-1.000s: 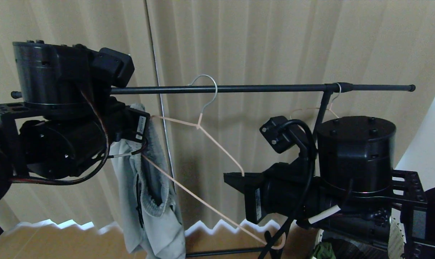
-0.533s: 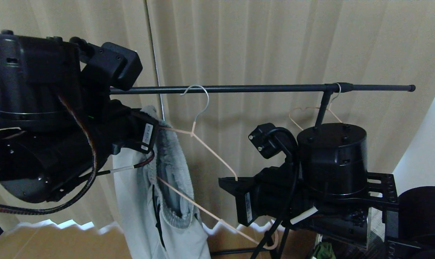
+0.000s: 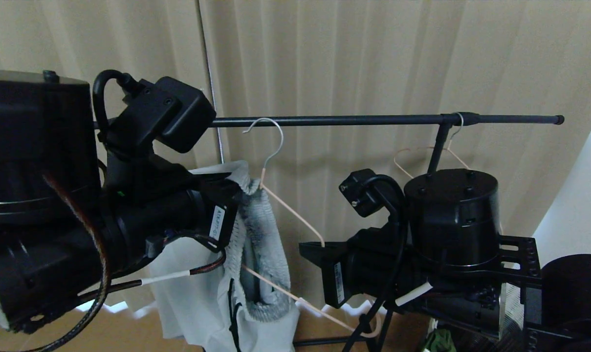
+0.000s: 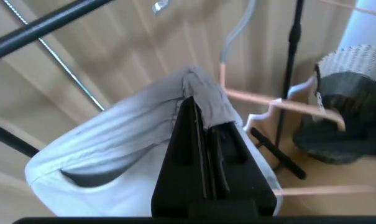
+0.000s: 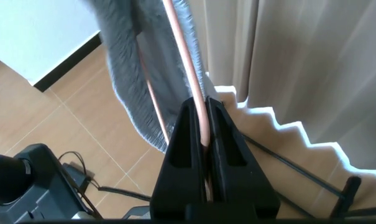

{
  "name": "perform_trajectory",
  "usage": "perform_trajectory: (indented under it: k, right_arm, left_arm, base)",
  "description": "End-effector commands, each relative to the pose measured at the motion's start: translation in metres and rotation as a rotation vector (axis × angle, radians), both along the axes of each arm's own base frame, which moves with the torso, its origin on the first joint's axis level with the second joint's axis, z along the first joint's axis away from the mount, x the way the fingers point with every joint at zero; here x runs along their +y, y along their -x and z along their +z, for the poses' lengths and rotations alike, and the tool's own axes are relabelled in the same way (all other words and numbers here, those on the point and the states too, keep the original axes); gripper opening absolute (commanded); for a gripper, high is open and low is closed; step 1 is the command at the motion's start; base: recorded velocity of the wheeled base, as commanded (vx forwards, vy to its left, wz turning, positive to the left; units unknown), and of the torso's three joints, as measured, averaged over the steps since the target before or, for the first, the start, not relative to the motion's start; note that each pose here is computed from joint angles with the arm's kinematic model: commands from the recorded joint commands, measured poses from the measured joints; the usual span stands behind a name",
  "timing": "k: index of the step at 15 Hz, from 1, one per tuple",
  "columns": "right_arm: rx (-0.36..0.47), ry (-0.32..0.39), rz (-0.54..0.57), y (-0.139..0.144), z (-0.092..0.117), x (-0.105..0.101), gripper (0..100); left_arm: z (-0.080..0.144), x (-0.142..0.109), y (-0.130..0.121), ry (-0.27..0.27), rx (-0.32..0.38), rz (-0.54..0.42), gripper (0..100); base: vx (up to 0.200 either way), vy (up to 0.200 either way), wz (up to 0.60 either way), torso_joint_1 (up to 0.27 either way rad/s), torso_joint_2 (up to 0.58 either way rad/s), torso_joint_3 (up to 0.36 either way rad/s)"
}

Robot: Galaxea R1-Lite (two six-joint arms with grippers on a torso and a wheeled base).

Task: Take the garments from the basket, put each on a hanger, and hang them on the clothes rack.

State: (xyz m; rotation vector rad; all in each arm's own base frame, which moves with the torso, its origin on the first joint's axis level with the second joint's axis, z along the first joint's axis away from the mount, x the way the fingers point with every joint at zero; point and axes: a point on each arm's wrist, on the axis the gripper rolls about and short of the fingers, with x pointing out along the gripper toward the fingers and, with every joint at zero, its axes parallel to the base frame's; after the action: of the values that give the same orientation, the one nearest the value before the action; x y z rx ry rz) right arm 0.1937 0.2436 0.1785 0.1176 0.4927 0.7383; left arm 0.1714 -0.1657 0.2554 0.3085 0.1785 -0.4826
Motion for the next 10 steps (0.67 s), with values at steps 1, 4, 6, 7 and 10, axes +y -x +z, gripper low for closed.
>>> perform_trajectory:
  k: [1,4,6,7,10]
  right_arm:
    - [-0.008,-0.01,-0.005,0.001,0.004,-0.003,0]
    - [-0.038,-0.043,-0.004,0.0,0.008,-0.002,0]
    - [-0.072,-0.034,0.01,0.001,0.006,-0.003,0]
    - [-0.092,-0.031,0.02,0.002,0.003,-0.004,0]
    - [-0.149,-0.054,0.034,0.004,0.001,-0.006,0]
  left_arm:
    - [-0.001,0.008,0.009,0.01,0.001,-0.03,0]
    - [-0.004,0.012,0.012,0.004,0.011,-0.045,0]
    - [-0.007,0.013,0.013,-0.002,0.017,-0.046,0]
    - [-0.008,0.013,0.013,-0.005,0.021,-0.046,0]
    - [-0.013,0.013,0.014,-0.014,0.032,-0.046,100]
  base:
    - [0.0,0.0,0.0,0.0,0.0,0.0]
    - [0.0,0.0,0.0,0.0,0.0,0.0]
    - [0.0,0.0,0.0,0.0,0.0,0.0]
    - [0.0,0.0,0.0,0.0,0.0,0.0]
    - [0.0,0.0,0.0,0.0,0.0,0.0]
